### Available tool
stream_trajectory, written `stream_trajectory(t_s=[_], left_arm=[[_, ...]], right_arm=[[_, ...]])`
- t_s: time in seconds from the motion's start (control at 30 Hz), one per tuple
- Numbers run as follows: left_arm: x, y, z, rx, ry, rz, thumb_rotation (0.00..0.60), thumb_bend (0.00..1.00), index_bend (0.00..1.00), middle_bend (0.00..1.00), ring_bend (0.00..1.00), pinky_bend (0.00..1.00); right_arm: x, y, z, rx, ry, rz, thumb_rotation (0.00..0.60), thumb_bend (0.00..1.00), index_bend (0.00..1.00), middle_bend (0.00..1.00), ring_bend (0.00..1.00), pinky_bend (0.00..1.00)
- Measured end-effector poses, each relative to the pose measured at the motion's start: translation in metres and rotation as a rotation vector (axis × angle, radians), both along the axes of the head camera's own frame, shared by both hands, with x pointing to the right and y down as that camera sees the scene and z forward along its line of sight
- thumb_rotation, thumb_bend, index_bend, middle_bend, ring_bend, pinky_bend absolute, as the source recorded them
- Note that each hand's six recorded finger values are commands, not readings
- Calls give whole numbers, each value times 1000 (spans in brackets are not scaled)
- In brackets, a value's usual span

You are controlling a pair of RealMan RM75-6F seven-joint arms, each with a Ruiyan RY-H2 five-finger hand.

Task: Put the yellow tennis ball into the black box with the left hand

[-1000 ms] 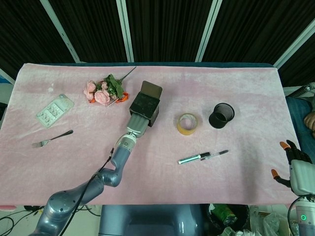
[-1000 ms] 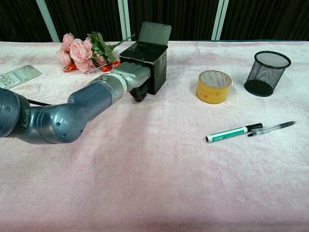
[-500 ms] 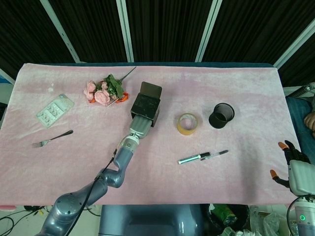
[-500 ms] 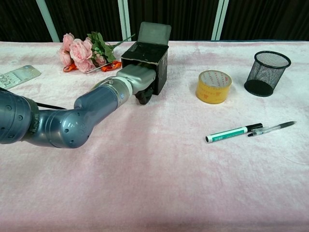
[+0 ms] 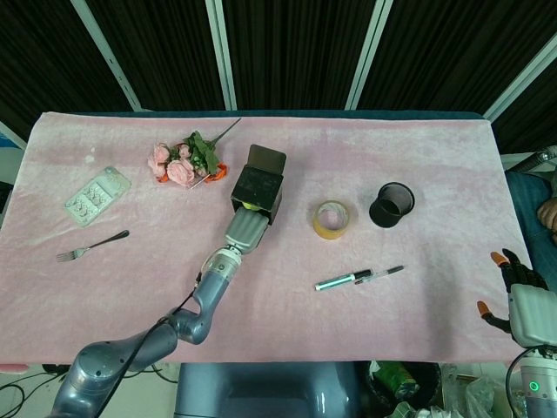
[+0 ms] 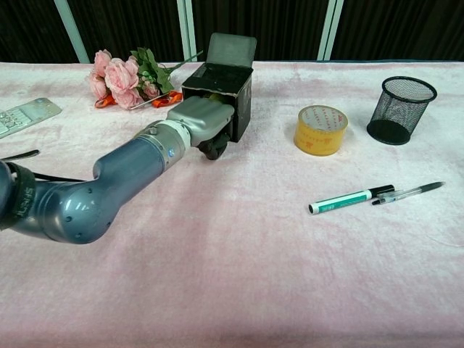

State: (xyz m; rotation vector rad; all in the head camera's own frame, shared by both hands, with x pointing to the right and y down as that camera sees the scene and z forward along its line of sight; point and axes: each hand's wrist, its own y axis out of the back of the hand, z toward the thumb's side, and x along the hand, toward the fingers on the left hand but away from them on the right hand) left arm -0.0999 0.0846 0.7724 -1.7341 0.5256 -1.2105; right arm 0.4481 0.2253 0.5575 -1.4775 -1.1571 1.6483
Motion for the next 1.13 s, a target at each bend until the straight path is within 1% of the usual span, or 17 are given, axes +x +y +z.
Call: stream_trajectory(t_s=[0.03,0.13,0.2,0.23,0.3,0.33,0.37,0.4,0.47,0.53,0.57,0.63,0.7,0.77,0.87,1.0,1.13], left_arm=[[-3,1,-4,12,9,-2,600,531,865,862,761,917],[-16,8,-20,24,33,-2,600,427,702,700,616,777],[-26,13,-34,14,52,-2,600,342,538,541,472,619],[-32,16,-42,6,62,-4,600,313,476,480,414,559],[-48,20,-64,-13,88,-14,600,243,313,310,246,389],[-57,22,-75,-20,99,-20,600,227,270,263,198,338],[-72,23,-92,-28,111,-27,600,212,223,212,139,274],[-85,23,-105,-32,115,-34,600,202,196,182,101,232],[-119,24,-137,-34,109,-56,600,198,172,142,55,180],[-150,25,-162,-29,89,-84,600,181,167,116,38,164],[-172,28,-176,-26,74,-108,600,170,164,101,25,153],[-204,35,-195,-24,49,-155,600,161,154,79,3,126],[-236,48,-209,-36,34,-219,600,160,137,61,0,105],[-261,62,-219,-47,29,-276,600,159,122,46,0,87],[-285,80,-226,-57,26,-329,600,159,106,39,0,69],[-305,92,-226,-45,18,-351,600,159,104,40,0,65],[-318,99,-223,-19,44,-352,600,159,104,40,0,64]], right_arm=[[0,0,0,1,1,-3,600,174,156,81,179,185],[0,0,-1,5,5,-6,600,174,157,81,179,186],[0,0,-2,9,7,-7,600,173,156,81,179,186],[0,0,-3,13,9,-6,600,174,156,81,179,185],[0,0,-4,18,15,-9,600,174,156,81,179,185],[0,0,-5,23,21,-11,600,174,156,81,179,186],[0,0,-6,27,25,-13,600,174,156,81,179,186],[0,0,-6,29,28,-14,600,174,156,81,179,186],[0,0,-6,32,31,-15,600,173,156,81,179,186],[0,0,-7,33,30,-17,600,173,156,80,178,186],[-1,0,-7,34,29,-19,600,171,156,78,176,185],[-2,-1,-8,37,28,-29,600,167,153,75,171,185],[-3,-1,-8,40,27,-39,600,161,149,71,165,185],[-4,-1,-9,43,25,-54,600,156,145,68,161,185],[-7,0,-10,48,22,-73,600,154,144,67,160,185],[-8,-1,-10,64,16,-82,600,154,143,66,160,185],[-8,-2,-11,76,6,-78,600,154,143,67,160,185]])
